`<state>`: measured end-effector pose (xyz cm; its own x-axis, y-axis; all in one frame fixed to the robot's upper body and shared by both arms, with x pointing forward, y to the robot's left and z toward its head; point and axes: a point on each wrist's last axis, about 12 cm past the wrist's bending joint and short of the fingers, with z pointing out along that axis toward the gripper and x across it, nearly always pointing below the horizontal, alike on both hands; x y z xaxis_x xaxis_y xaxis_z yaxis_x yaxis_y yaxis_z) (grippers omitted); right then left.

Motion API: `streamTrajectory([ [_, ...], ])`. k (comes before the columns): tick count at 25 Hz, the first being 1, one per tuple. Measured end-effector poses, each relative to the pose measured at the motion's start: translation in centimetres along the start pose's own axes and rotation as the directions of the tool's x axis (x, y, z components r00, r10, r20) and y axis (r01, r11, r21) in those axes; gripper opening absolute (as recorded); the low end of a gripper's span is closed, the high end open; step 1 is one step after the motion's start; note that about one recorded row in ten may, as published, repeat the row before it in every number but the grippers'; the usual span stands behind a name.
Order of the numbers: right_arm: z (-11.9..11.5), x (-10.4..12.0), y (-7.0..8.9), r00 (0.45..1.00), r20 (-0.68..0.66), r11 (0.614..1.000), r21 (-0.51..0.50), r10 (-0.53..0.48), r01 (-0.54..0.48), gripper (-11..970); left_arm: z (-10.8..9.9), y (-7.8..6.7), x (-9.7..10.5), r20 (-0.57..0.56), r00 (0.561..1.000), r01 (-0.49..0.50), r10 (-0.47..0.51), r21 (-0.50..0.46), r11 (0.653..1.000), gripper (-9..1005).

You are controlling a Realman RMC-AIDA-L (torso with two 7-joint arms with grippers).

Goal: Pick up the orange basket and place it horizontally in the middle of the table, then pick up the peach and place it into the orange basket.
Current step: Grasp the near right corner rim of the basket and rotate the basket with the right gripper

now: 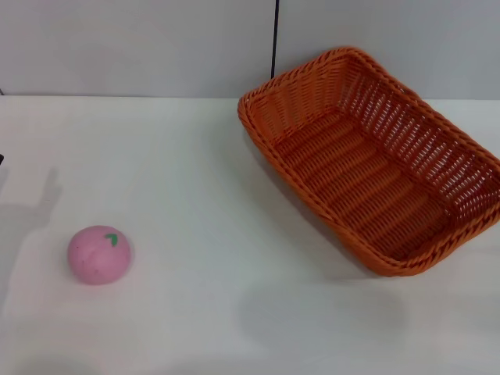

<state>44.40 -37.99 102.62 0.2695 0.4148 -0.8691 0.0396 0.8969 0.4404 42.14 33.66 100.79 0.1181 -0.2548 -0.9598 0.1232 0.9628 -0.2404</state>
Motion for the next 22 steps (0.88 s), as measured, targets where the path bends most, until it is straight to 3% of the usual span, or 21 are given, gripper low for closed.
streamTrajectory([
  [10,-0.1,-0.1,-0.1,1.0,-0.009,1.0,-0.011,-0.006,0.006,764,0.1,0.0,0.0,0.001,1.0,-0.001,0.001,0.002,1.0,813],
  [16,0.5,-1.3,-0.3,0.997,-0.07,0.99,-0.144,-0.017,0.007,753,0.2,0.2,0.0,-0.005,1.0,-0.004,0.004,-0.004,1.0,813],
  [22,3.4,-5.1,-1.1,0.954,-0.301,0.948,-0.304,-0.005,-0.091,742,0.6,0.3,0.2,-0.026,1.0,-0.006,0.006,-0.007,1.0,813],
])
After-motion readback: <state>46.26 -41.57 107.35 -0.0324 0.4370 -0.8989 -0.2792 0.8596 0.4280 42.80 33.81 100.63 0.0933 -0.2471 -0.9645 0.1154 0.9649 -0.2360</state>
